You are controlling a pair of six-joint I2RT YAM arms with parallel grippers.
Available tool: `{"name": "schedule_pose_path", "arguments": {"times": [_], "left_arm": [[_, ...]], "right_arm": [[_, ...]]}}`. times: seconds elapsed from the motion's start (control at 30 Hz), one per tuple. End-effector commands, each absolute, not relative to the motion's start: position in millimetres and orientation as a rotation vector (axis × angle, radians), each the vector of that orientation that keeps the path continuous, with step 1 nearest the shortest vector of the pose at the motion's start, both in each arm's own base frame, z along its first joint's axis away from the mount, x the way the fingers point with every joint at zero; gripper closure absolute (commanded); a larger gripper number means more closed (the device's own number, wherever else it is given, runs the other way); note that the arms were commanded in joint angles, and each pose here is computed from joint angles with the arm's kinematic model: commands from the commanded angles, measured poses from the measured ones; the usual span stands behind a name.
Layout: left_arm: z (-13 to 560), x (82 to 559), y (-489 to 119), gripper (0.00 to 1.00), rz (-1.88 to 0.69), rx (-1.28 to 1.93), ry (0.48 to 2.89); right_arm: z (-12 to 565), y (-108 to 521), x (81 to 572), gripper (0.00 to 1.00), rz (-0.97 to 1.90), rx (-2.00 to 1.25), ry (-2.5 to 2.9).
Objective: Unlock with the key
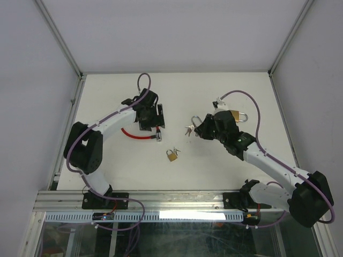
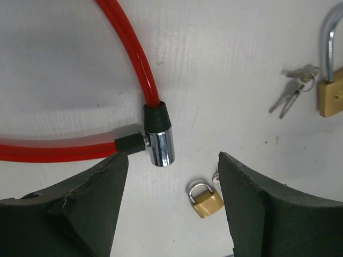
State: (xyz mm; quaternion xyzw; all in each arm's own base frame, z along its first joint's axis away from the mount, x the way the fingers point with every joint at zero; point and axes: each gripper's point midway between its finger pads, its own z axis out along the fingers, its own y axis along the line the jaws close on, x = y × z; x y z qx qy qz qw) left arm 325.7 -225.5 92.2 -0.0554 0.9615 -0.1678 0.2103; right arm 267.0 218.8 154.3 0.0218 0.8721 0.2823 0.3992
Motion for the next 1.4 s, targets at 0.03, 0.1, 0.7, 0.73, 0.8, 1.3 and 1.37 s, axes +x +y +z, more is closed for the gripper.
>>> {"name": "schedule_pose_path", "arguments": {"times": [0.03, 0.1, 0.7, 0.73, 0.8, 1.3, 1.37], "left_arm": [[75.0, 335.8, -221.6, 0.35, -0.232, -0.043, 2.764], [66.7, 338.8, -223.2, 0.38, -0.178, -0.016, 2.792], [10.7, 317.6, -237.7, 0.64, -0.103, 0.034, 2.974], [9.6, 315.7, -239.5, 0.68, -0.119, 0.025, 2.98], [12.1, 314.6, -244.6, 0.78, -0.167, -0.001, 2.977], [104.6, 345.0, -289.6, 1.0, -0.622, -0.351, 2.733], [117.2, 348.5, -291.0, 1.0, -0.675, -0.405, 2.691]], "right_arm": [[182.4, 217.6, 281.3, 1.0, 0.707, 0.051, 2.122], [180.4, 217.9, 281.0, 1.0, 0.71, 0.047, 2.13], [173.0, 222.5, 280.3, 1.0, 0.73, -0.015, 2.169], [173.3, 224.4, 280.2, 1.0, 0.736, -0.025, 2.17], [171.8, 228.0, 279.7, 1.0, 0.745, -0.049, 2.183], [172.0, 255.8, 274.8, 1.0, 0.877, -0.155, 2.239], [171.0, 257.4, 273.2, 1.0, 0.895, -0.146, 2.246]]}}
